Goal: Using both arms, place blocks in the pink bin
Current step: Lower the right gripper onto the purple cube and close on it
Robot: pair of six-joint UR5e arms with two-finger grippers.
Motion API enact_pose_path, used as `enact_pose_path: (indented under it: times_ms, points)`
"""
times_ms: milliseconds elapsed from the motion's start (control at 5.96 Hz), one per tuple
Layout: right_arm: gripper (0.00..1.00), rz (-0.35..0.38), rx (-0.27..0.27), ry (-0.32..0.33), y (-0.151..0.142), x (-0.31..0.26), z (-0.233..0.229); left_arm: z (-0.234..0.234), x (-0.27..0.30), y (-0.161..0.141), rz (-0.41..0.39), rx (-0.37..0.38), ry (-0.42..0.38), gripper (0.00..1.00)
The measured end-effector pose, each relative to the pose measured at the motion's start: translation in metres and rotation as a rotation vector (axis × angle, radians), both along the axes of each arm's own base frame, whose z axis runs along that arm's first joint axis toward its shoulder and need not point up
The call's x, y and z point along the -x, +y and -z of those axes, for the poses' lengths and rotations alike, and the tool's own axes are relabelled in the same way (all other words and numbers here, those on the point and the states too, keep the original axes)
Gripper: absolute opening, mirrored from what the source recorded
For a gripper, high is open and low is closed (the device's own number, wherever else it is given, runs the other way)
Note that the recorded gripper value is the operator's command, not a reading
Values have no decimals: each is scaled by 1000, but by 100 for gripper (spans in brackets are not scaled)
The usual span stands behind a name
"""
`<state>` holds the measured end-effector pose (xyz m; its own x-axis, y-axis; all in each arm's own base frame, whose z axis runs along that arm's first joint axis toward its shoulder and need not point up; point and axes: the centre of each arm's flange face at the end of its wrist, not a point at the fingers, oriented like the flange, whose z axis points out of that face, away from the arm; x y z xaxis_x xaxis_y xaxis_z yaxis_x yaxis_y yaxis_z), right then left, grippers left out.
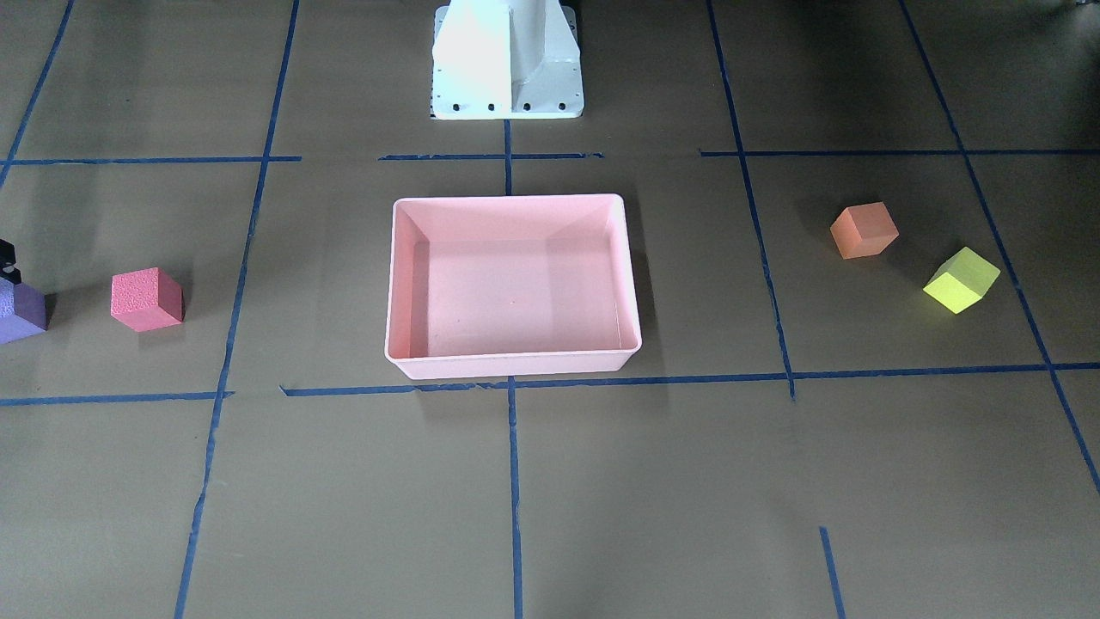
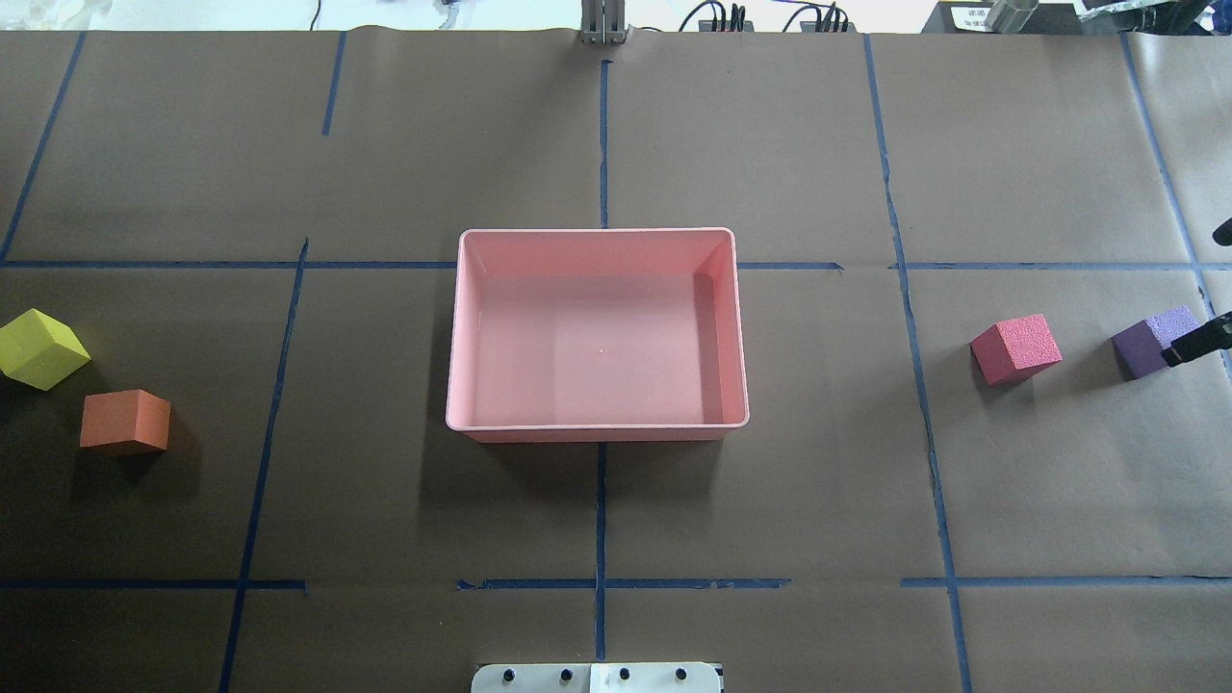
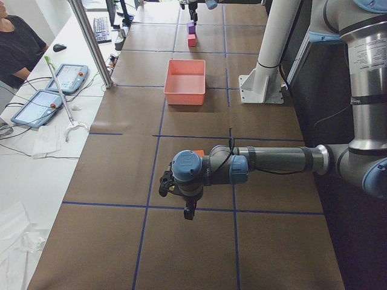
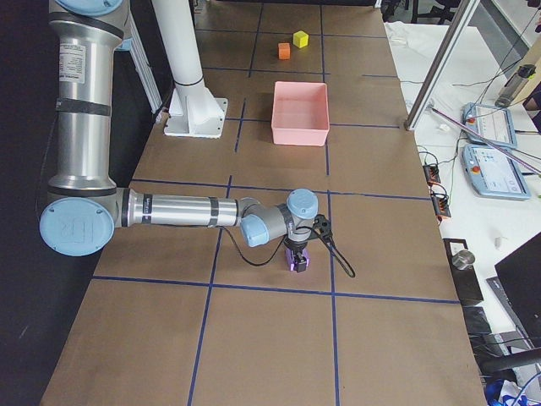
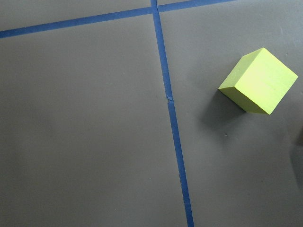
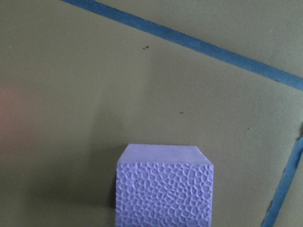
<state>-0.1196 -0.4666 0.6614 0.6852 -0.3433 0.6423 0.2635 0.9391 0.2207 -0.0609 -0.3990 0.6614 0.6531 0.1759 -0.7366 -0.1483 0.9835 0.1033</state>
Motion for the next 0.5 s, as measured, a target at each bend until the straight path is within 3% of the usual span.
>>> enact_pose_path:
  times_ms: [503]
  points:
    - [99,29,-7,28,-9,23,-4,1,0,0,1,-3,1,100]
